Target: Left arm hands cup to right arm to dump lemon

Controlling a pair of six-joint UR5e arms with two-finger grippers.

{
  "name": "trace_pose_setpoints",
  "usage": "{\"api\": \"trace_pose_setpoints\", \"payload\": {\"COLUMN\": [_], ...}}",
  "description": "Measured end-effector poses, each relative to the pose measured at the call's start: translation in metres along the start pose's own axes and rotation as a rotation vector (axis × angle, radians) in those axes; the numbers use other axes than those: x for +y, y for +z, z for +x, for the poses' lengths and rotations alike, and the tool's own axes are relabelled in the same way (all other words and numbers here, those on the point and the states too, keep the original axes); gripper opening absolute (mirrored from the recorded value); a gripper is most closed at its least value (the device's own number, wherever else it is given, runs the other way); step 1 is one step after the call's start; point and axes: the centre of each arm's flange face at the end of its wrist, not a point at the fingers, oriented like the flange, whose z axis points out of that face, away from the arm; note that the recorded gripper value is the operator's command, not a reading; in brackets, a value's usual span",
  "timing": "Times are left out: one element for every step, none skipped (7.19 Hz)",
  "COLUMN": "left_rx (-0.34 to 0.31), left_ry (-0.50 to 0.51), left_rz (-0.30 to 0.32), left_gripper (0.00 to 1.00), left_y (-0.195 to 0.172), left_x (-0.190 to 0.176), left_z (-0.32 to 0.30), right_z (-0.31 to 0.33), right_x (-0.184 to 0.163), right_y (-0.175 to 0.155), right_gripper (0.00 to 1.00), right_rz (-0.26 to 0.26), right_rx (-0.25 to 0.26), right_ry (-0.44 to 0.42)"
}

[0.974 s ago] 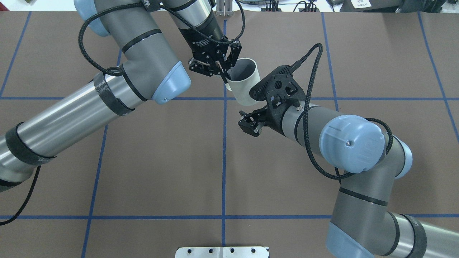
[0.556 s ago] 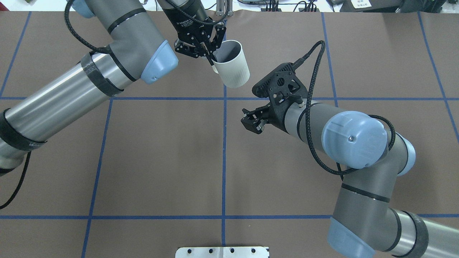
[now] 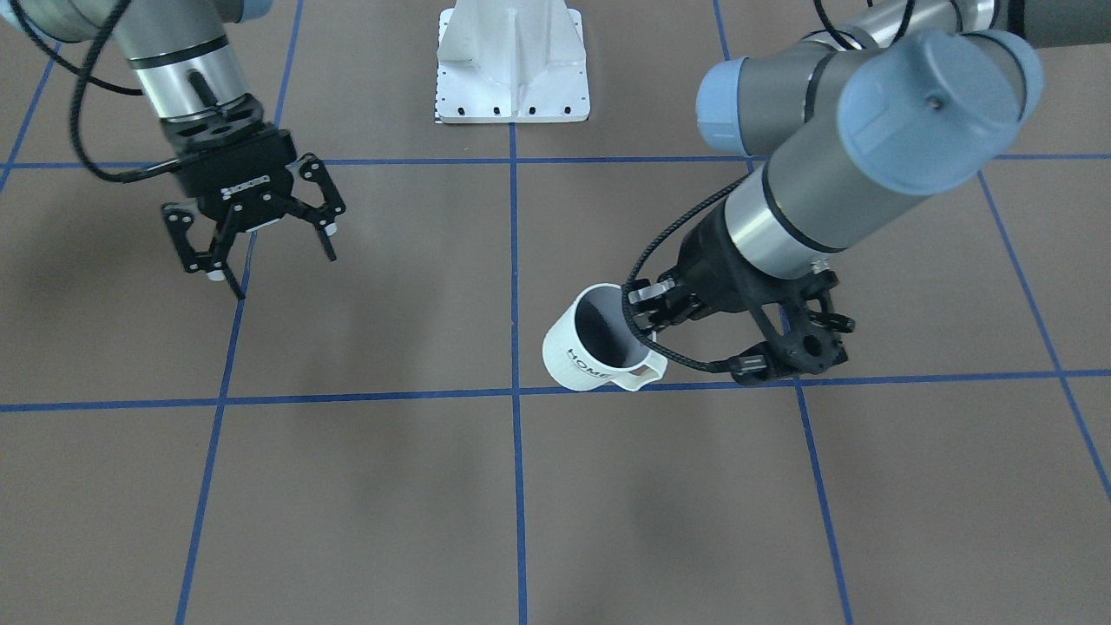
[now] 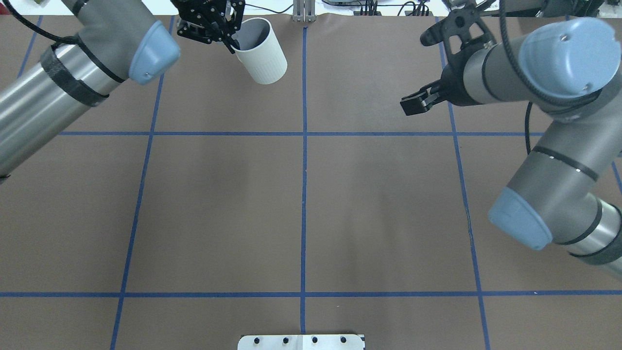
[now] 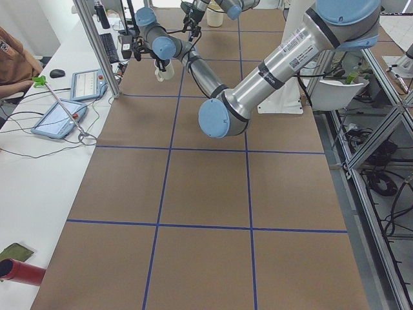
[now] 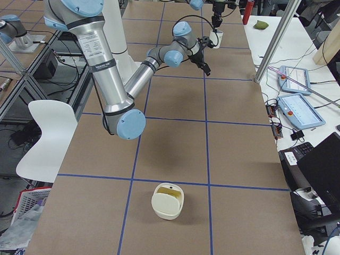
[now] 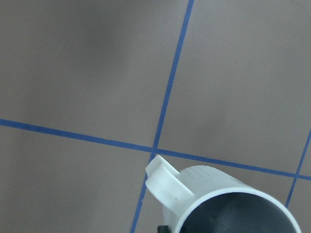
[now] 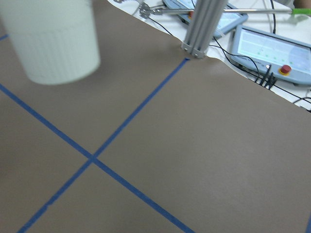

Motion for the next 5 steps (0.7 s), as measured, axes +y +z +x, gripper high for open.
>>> {"api": "trace_pose_setpoints", "payload": {"left_rx": [-0.047, -0.108, -0.192, -0.305, -0.405], "left_ry": [0.015, 0.008, -0.015, -0.023, -0.018], "left_rz": [0.051, 0.082, 0.093, 0.096, 0.084], "left_gripper": [0.00, 0.00, 0.00, 0.00, 0.00], "left_y": [-0.001, -0.005, -0.012, -0.017, -0.019], "left_x": [-0.005, -0.005, 0.004, 0.023, 0.046], "left_z": [-0.053, -0.097, -0.134, -0.178, -0.230], "right_z": [0.050, 0.096, 0.140, 0.180, 0.207], "right_x": [-0.003, -0.002, 0.001, 0.007, 0.015], "right_y": [-0.004, -0.008, -0.014, -0.023, -0.031], "right_gripper": [1.00, 1.00, 1.00, 1.00, 1.00], "right_rz": [-0.082, -0.160, -0.235, -0.298, -0.346], "right_rx": [0.039, 0.063, 0.051, 0.026, 0.014], "right_ry": [0.000, 0.006, 0.062, 0.149, 0.228]}}
